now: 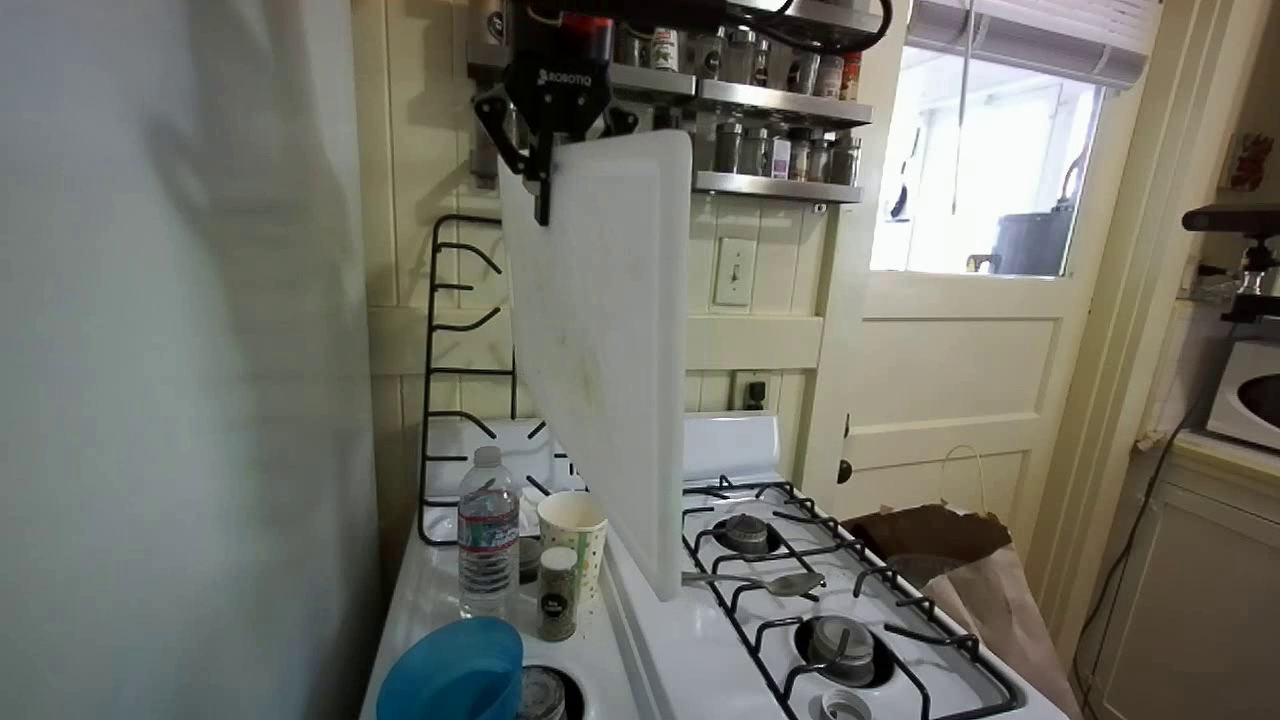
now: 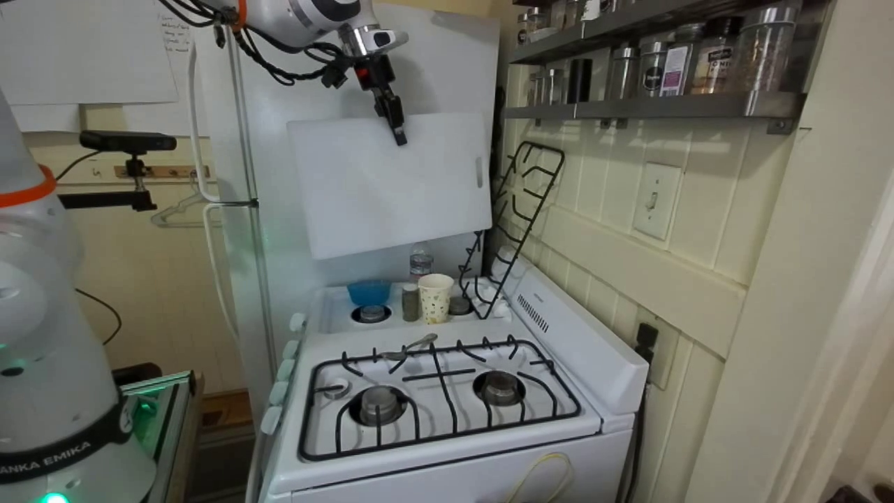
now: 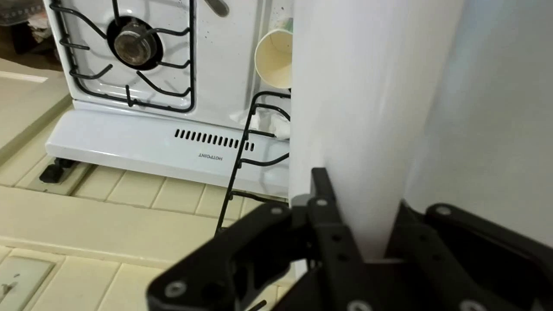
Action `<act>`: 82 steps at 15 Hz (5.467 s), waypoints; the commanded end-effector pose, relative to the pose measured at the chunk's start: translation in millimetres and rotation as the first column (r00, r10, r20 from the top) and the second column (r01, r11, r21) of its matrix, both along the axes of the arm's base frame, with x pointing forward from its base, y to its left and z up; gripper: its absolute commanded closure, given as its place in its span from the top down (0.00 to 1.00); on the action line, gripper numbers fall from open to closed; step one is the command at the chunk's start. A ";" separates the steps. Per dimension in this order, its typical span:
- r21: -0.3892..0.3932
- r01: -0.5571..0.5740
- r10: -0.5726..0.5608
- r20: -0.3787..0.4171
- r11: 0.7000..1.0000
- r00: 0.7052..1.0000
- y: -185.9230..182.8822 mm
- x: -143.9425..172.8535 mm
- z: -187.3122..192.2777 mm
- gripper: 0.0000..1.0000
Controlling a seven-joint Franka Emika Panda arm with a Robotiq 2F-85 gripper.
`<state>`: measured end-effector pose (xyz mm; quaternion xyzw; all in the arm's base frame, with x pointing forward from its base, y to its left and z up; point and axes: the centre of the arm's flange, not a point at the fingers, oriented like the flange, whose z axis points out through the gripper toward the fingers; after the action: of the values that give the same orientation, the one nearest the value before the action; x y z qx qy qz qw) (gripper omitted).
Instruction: Move the chopping board to the left
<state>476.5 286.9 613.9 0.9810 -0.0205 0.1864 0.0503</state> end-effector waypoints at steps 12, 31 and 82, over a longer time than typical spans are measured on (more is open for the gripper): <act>0.090 -0.114 0.099 0.155 0.989 0.983 57.9 7.9 45.3 0.04; 0.032 -0.198 0.196 0.063 0.980 0.979 125.5 19.2 -55.4 0.04; -0.151 0.145 -0.173 -0.191 0.978 0.966 102.7 69.8 -135.1 0.04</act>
<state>524.2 379.2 452.4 0.9841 -0.1062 0.0825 0.1162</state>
